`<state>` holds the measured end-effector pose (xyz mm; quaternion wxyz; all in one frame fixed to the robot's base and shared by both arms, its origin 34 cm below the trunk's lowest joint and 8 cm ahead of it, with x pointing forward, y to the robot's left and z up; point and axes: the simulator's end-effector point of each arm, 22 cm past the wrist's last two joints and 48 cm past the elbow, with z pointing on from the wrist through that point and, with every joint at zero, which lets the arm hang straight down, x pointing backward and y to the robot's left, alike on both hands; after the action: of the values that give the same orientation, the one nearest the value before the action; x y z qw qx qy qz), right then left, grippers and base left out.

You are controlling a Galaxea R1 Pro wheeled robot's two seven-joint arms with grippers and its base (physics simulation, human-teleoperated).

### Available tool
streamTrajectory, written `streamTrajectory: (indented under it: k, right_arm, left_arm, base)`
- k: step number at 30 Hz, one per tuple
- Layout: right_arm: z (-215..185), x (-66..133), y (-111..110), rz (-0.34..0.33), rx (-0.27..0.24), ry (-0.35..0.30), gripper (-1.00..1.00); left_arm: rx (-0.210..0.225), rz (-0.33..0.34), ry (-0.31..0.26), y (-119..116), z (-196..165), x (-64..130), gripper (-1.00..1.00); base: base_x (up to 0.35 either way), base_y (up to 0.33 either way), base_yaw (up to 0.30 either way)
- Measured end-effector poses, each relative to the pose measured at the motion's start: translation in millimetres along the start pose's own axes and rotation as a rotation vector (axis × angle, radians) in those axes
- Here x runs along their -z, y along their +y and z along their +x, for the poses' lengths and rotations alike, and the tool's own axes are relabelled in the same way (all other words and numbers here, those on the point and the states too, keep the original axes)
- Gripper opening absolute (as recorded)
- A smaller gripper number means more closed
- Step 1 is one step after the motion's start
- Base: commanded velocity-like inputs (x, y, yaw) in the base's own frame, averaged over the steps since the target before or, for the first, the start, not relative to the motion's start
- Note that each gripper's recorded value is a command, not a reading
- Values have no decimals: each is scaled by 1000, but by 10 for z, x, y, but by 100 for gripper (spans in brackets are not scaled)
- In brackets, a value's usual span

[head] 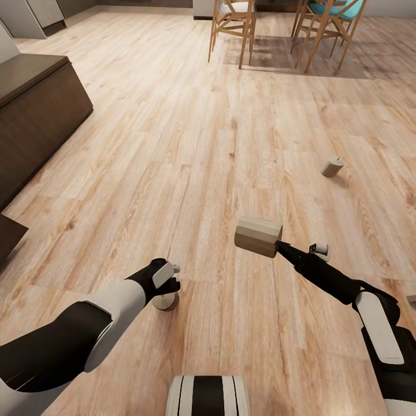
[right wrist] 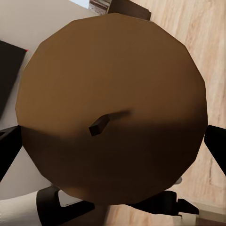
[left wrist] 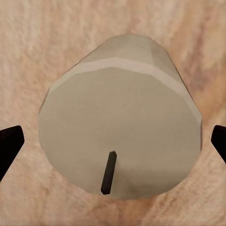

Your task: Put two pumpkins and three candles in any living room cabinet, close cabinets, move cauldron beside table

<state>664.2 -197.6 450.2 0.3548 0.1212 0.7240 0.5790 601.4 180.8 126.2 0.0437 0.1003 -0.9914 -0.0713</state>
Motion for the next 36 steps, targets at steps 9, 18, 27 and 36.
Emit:
streamTrajectory:
  k: [9,18,27,36]
  right_arm:
    - [0,-1,4,-2,-1,0,-100]
    - [1,1,-1,-1,-1,0,-100]
    - [0,1,2,-1,0,0,-100]
    - [30,-2,-62,5,-10,3,-100]
  left_arm:
    - [1,1,1,0,3,-1,100]
    - [2,2,1,-4,2,1,100]
    - [1,2,1,-5,2,1,100]
    - [0,-1,13,-5,43,-70,100]
  base:
    - [0,0,0]
    - [0,0,0]
    - [0,0,0]
    - [0,0,0]
